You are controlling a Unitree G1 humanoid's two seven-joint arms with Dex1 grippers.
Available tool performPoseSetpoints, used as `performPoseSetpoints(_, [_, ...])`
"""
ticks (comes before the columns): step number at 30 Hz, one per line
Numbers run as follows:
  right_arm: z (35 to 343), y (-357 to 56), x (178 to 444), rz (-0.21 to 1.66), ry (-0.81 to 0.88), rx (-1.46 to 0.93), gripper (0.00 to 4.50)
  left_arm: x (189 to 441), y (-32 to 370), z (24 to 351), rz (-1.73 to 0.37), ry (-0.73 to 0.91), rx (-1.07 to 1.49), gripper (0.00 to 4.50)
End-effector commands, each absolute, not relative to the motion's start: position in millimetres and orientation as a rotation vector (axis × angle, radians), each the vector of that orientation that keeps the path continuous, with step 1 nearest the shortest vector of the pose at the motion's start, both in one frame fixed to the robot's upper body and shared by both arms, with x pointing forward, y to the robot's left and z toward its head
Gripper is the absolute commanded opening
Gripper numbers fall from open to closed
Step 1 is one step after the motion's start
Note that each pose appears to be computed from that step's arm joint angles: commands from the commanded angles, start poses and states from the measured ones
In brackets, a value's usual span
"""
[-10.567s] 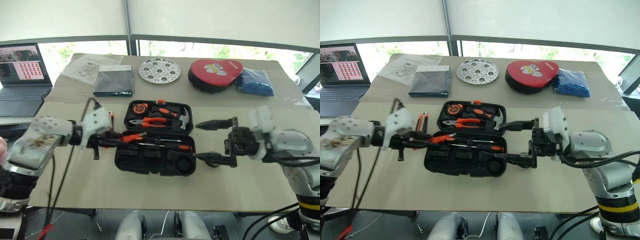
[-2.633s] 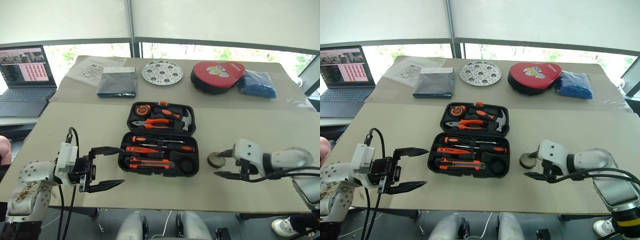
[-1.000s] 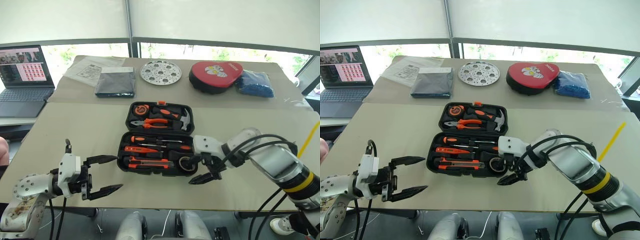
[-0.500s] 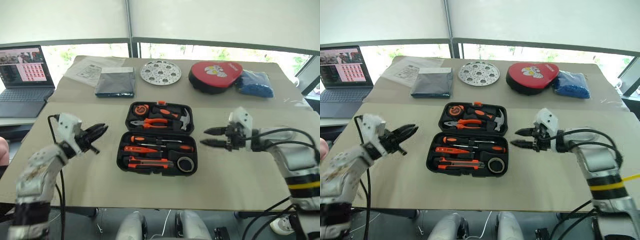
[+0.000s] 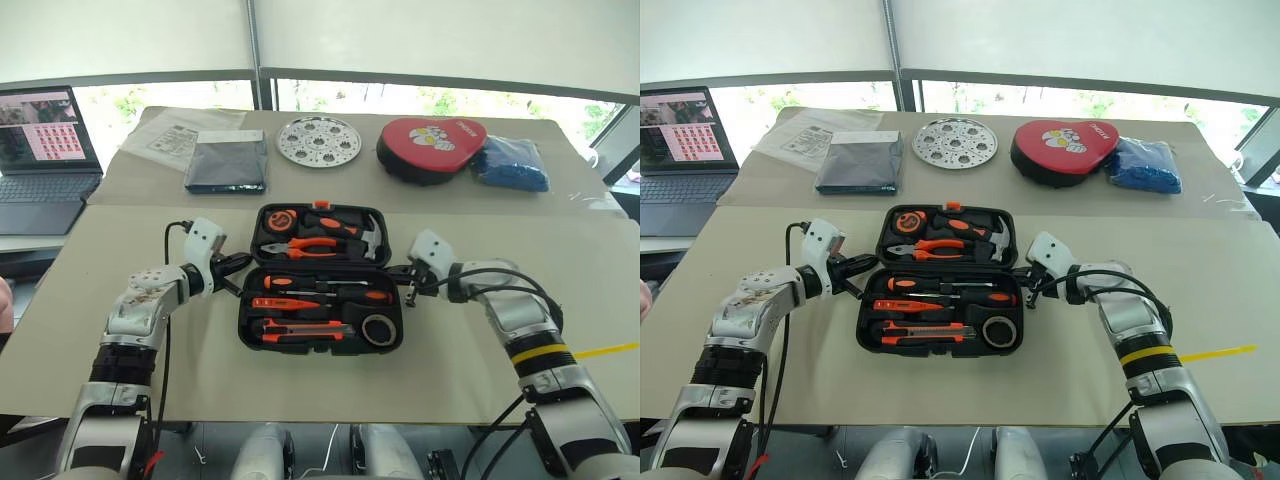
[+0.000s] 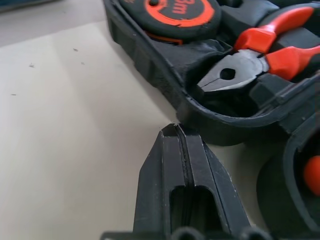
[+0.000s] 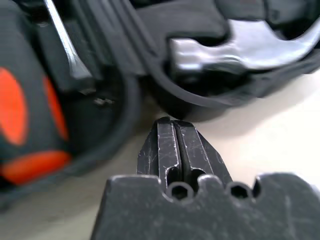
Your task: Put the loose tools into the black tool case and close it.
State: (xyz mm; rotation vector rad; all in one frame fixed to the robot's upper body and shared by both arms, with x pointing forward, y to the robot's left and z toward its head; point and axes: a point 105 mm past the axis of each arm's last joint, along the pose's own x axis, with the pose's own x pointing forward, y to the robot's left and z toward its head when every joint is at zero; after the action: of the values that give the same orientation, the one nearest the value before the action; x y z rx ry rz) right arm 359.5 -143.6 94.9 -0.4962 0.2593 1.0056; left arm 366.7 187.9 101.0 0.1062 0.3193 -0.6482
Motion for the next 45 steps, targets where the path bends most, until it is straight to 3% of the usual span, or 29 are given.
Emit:
performPoseSetpoints(1, [108.9,-132.5,346.1,1.065,0.221,-0.473,0.03,353.8,161.5,103.6,-0.788,0.321,0.102,0.00])
performPoseSetpoints(7, [110.3,-139.0,327.9,1.060,0.255,-0.448,0.03,336.7,139.3,100.9,-0.896,0.326,0.065,0.00])
performPoseSetpoints(11, [111.9,-152.5,327.7,0.995,0.255,-0.468,0.03,334.2,137.0,98.8,-0.880,0.322,0.070,0.00])
performPoseSetpoints(14, [118.5,-185.0,338.5,0.844,0.234,-0.516,0.03,336.9,154.1,101.9,-0.787,0.313,0.057,0.00])
performPoseSetpoints(16, [124.0,-194.4,333.1,0.842,0.277,-0.395,0.60,336.3,170.6,105.9,-0.713,0.322,0.076,0.00])
performPoseSetpoints(20, [137.8,-210.5,324.8,0.833,0.322,-0.413,1.84,308.9,198.8,110.3,-0.735,0.471,0.085,1.07])
performPoseSetpoints(22, [147.1,-218.0,326.7,0.756,0.441,-0.327,2.59,303.2,224.3,114.1,-0.659,0.600,0.092,1.83])
performPoseSetpoints(25, [168.2,-204.8,328.5,0.760,0.514,-0.130,3.62,301.3,232.8,135.5,-0.652,0.651,0.024,2.91])
performPoseSetpoints(27, [165.7,-205.8,333.9,0.675,0.632,-0.098,4.21,301.7,229.4,146.8,-0.654,0.707,-0.049,2.92])
performPoseSetpoints(32, [169.1,-186.7,353.3,0.589,0.744,0.073,4.21,333.3,208.8,161.7,-0.572,0.727,-0.127,2.92])
performPoseSetpoints(36, [159.0,-183.2,370.9,0.479,0.776,0.066,4.21,354.8,189.1,158.7,-0.535,0.714,-0.148,2.92])
performPoseSetpoints(45, [138.2,-172.6,374.1,0.442,0.849,0.027,4.21,373.5,177.1,145.6,-0.484,0.680,-0.174,2.92])
